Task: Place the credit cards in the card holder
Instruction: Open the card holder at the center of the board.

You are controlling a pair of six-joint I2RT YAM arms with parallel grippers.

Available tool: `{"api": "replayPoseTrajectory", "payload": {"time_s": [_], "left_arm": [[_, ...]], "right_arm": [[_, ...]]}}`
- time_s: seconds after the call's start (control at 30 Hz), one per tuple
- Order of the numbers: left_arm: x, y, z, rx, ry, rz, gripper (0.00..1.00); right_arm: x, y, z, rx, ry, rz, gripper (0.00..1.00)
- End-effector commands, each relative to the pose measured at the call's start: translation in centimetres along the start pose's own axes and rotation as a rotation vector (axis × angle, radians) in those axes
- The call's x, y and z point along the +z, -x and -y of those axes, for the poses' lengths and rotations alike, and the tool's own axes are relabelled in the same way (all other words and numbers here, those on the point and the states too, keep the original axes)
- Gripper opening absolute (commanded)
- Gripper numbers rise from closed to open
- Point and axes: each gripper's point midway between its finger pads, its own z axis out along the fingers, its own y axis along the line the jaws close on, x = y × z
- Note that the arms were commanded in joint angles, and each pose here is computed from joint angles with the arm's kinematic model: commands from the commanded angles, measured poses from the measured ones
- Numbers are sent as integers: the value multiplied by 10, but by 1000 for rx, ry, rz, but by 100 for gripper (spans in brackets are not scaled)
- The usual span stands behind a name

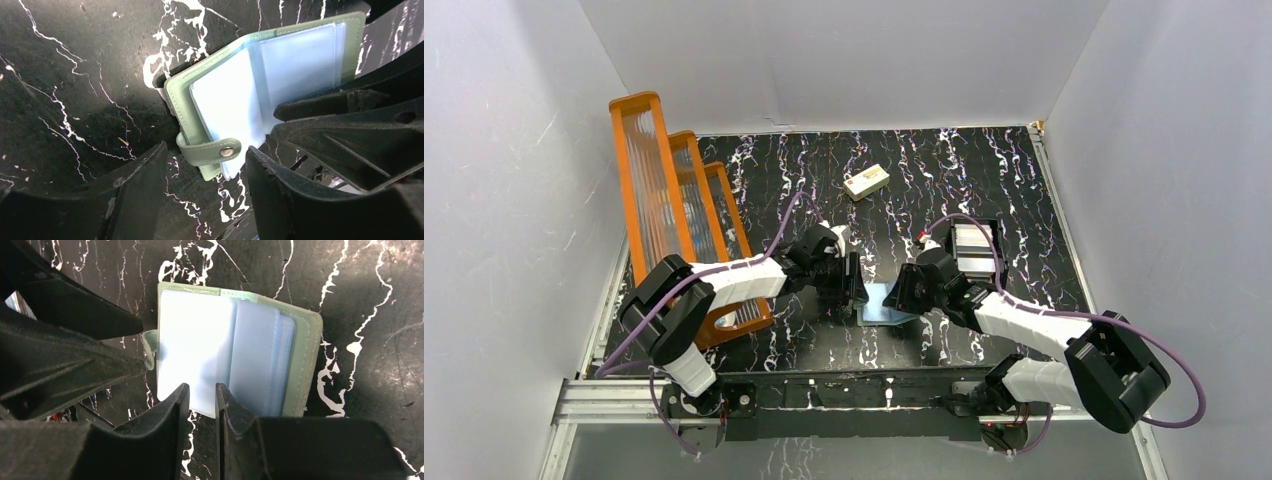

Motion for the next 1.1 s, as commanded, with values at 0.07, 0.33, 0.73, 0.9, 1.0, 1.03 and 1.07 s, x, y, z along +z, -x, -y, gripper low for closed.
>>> {"api": "replayPoseTrajectory", "payload": {"time_s": [0.07,0.33,0.73,0.9,1.0,1.03,1.07], "left_arm": [[-9,1,3,67,74,29,62],[-6,4,25,107,-34,49,69],[-5,14,56,135,-208,106,18],[-14,18,71,97,-249,101,0],[-19,20,80,70,-274,99,0],[-20,20,80,68,-275,100,0],[-20,20,80,66,-274,102,0]], "right_arm": [[4,4,19,91,-35,51,31],[5,-15,35,156,-18,27,29],[4,-17,25,184,75,9,28],[-23,3,-27,85,278,17,44],[-25,3,-31,48,295,11,54],[-26,8,-36,41,305,16,55],[-27,12,-43,34,322,17,58]]}}
